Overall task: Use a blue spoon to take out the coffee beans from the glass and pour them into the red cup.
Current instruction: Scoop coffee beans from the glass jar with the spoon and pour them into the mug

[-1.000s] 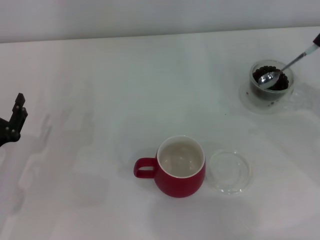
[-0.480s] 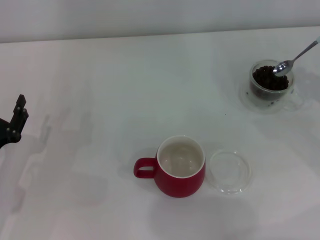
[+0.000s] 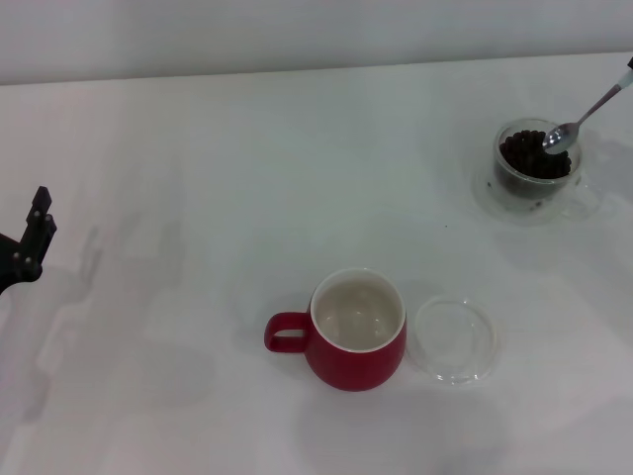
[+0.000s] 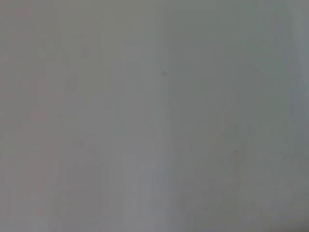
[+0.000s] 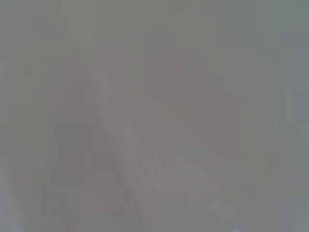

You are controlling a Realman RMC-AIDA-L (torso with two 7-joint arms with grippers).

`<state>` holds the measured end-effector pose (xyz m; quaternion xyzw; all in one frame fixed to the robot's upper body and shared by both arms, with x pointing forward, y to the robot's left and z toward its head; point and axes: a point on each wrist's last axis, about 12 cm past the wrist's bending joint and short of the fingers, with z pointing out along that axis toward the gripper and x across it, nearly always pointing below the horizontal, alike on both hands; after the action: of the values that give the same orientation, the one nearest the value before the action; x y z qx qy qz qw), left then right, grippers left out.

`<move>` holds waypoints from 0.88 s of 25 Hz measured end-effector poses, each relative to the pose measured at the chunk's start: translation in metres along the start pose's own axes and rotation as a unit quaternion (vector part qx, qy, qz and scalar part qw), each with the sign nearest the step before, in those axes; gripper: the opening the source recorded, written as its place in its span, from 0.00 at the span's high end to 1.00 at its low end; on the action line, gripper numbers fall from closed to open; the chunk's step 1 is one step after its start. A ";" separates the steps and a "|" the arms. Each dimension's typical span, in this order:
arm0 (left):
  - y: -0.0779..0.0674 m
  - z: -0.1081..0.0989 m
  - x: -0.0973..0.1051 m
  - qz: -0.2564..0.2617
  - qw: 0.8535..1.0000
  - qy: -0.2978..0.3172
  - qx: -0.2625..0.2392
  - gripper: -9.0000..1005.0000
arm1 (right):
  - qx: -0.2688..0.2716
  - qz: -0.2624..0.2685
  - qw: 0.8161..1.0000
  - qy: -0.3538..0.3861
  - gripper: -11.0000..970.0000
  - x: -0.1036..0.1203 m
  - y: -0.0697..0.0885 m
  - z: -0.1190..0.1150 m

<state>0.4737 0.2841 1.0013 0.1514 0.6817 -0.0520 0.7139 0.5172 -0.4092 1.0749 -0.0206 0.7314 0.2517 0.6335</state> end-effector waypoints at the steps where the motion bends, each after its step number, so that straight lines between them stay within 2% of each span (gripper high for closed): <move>1: 0.000 0.000 0.000 0.000 1.000 0.000 0.000 0.39 | 0.002 -0.003 1.000 0.001 0.84 0.000 0.000 0.001; 11: -0.001 0.000 0.000 -0.002 1.000 -0.001 0.001 0.39 | 0.013 -0.019 1.000 0.012 0.84 0.002 -0.002 0.005; 22: -0.001 0.002 -0.001 0.000 1.000 -0.003 0.002 0.39 | 0.016 0.013 1.000 0.017 0.84 0.011 0.002 0.008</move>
<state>0.4757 0.2826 1.0024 0.1525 0.6797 -0.0539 0.7154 0.5220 -0.4008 1.0651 -0.0055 0.7458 0.2481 0.6183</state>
